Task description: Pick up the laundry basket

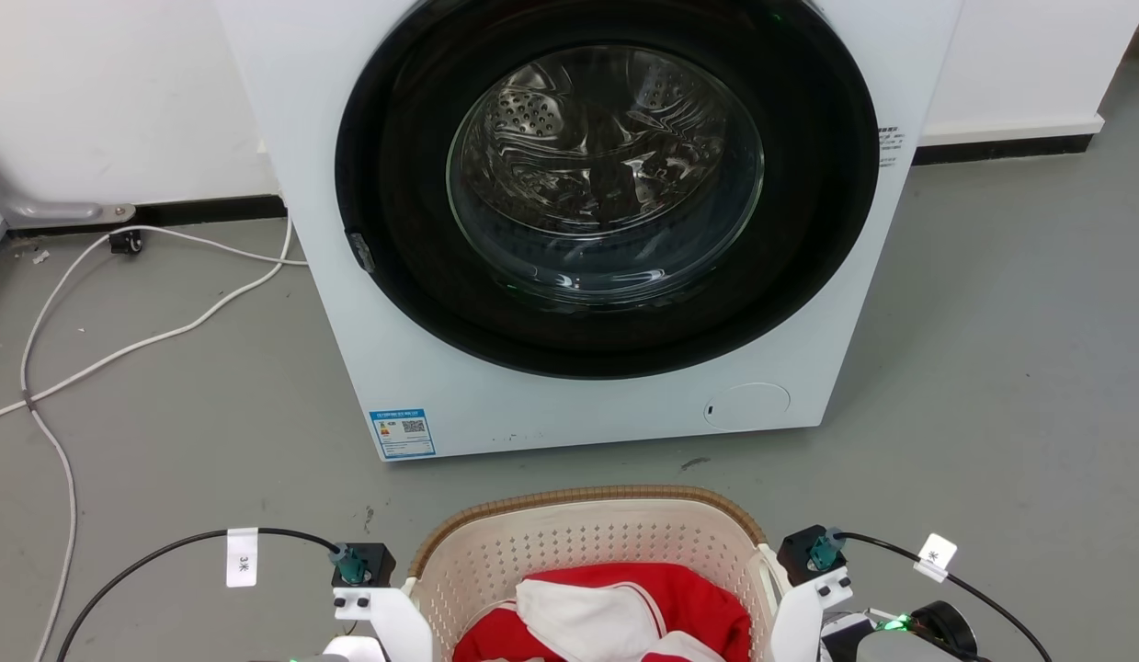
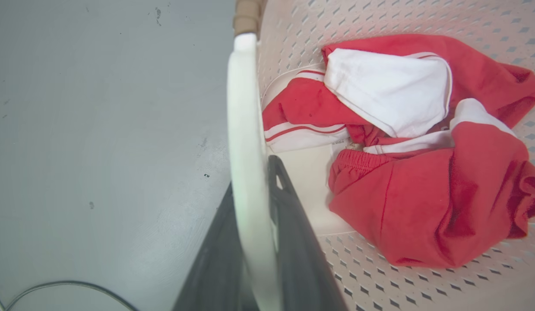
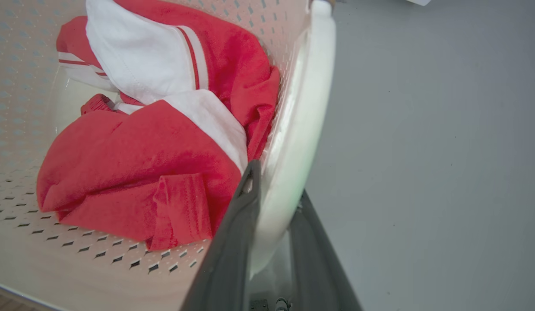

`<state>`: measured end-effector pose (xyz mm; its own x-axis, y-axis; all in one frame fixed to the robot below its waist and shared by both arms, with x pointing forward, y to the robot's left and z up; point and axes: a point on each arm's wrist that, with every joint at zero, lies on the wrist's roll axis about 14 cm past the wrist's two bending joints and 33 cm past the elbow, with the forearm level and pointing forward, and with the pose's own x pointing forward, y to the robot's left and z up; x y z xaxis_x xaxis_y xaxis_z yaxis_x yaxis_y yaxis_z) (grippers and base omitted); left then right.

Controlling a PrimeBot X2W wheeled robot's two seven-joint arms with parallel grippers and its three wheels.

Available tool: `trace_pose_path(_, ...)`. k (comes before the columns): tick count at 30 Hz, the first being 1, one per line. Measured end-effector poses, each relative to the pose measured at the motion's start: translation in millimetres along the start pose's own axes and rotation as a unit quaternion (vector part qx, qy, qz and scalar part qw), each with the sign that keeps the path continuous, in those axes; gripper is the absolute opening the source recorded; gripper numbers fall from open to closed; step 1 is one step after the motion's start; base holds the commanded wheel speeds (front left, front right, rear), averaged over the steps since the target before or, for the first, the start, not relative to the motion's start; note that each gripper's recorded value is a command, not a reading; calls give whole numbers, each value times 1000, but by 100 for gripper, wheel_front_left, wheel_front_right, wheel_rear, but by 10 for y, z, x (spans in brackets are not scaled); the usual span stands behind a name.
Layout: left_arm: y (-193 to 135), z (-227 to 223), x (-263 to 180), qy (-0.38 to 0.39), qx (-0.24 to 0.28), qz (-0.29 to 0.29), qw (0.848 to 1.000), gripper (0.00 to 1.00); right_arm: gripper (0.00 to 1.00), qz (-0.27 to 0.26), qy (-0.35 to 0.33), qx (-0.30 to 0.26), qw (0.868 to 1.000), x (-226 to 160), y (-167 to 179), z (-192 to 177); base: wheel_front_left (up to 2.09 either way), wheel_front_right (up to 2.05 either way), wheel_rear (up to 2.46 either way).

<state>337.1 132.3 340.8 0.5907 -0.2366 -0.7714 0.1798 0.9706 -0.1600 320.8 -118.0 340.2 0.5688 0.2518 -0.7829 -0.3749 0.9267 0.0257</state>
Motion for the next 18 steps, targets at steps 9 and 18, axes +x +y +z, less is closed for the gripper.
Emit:
trace_pose_path(9,3,-20,1,3,-1,0,1000,0,0,1,4,1,1000,5,4,-17,0,0,0)
trace_pose_path(18,8,-34,2,4,-4,0,1000,0,0,2,7,2,1000,8,4,-31,0,0,0)
